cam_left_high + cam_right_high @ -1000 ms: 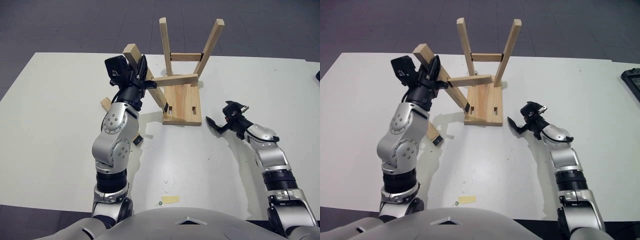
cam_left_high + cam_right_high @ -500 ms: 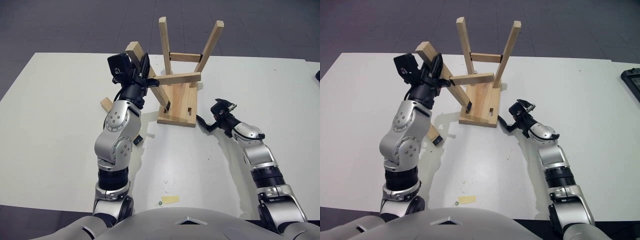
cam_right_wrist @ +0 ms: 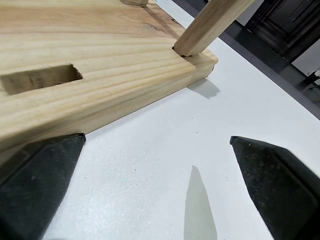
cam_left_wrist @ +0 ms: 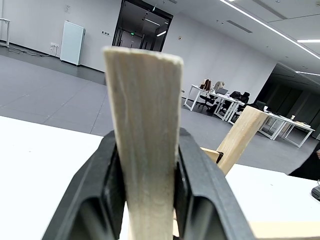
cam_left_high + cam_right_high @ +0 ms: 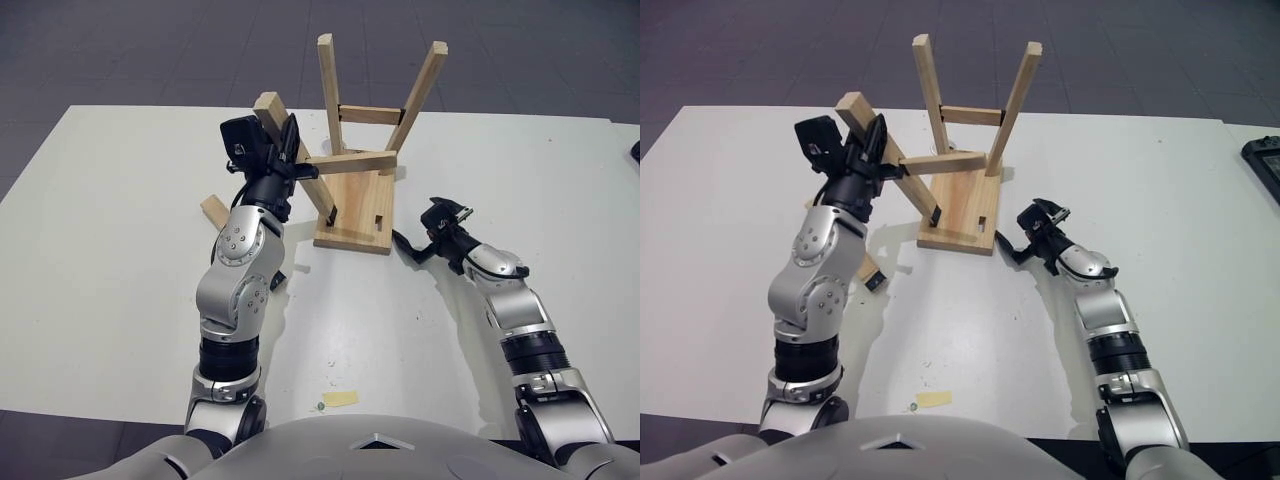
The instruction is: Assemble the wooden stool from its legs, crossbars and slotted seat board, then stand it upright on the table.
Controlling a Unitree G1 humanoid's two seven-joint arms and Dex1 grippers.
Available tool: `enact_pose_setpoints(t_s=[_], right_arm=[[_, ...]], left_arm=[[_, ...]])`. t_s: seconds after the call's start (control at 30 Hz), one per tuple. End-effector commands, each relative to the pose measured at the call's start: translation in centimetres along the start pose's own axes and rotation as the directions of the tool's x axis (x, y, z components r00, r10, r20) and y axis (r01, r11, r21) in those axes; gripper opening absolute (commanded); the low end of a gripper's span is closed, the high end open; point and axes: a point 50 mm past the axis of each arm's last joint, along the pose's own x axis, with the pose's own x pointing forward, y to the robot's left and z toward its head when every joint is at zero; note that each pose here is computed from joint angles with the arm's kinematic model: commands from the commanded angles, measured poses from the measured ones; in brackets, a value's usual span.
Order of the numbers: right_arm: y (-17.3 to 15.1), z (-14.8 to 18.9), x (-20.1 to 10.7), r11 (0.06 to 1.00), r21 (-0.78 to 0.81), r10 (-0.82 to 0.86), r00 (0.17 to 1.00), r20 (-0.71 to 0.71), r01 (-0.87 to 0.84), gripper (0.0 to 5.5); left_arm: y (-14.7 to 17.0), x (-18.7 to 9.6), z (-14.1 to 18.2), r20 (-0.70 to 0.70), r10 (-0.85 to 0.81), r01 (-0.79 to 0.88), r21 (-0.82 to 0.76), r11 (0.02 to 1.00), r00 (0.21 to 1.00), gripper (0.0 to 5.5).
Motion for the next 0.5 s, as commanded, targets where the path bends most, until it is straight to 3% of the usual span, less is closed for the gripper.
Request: enact_pose_setpoints(t_s=[0.03,0.3,0.5], right_arm=[[-0.2,-0.7,-0.1,1.000,-0.002,0.008,0.999,-0.044,-0.008,5.40],[-0.6,-0.4,-0.2,1.000,-0.007,-0.011,0.999,-0.045,0.011,5.40],[0.8,-0.3,-0.2,0.999,-0.017,0.035,0.999,-0.040,-0.036,5.40]], left_arm=[[0.0,-0.6,-1.7,-0.060,0.027,-0.027,-0.009,1.000,0.998,1.05],[0.1,-1.8,-2.2,-0.109,0.052,-0.052,0.006,0.999,0.993,1.05],[0.2,-2.0,-1.1,-0.118,0.076,-0.077,0.000,0.997,0.990,1.05]])
